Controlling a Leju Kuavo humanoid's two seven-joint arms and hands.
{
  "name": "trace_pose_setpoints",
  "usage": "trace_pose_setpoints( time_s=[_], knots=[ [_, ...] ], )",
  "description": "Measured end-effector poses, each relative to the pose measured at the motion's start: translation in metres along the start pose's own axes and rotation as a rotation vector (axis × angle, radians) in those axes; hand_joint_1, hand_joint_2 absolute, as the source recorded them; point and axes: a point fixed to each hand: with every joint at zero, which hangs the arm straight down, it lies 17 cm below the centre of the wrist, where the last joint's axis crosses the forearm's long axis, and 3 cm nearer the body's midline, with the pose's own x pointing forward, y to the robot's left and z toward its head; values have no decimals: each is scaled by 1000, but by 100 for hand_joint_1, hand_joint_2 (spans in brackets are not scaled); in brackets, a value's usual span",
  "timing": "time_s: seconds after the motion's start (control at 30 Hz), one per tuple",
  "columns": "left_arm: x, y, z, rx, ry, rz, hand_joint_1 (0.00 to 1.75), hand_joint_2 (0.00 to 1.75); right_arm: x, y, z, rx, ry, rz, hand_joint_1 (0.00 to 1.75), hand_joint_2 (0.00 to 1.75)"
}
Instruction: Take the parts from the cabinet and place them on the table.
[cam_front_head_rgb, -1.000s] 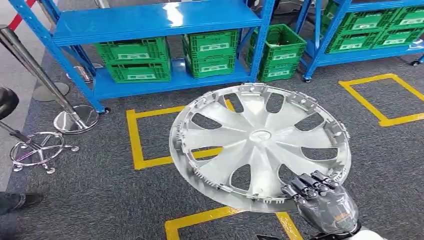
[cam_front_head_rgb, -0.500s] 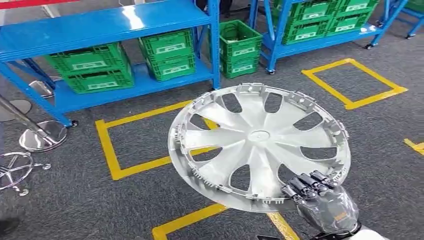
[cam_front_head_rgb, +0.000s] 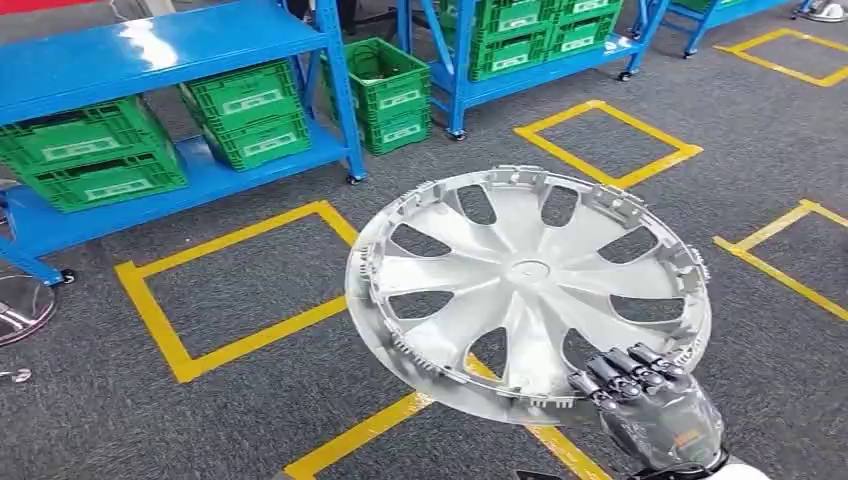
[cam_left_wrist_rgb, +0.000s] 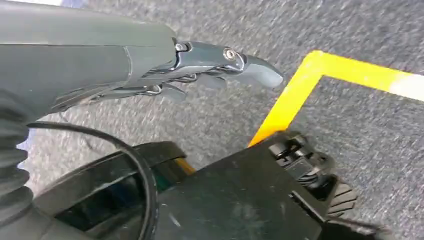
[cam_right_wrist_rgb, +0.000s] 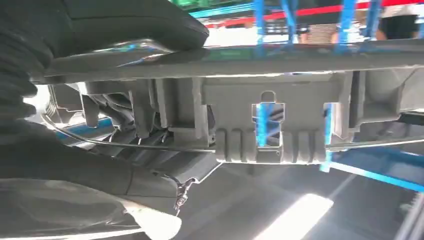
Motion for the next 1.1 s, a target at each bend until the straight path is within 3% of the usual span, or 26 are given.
trace_pose_setpoints(
  time_s=[1.1],
  knots=[
    [-1, 3, 0, 3, 7, -17, 0, 175, 1, 3, 4, 17, -1, 2, 175, 175]
  ],
)
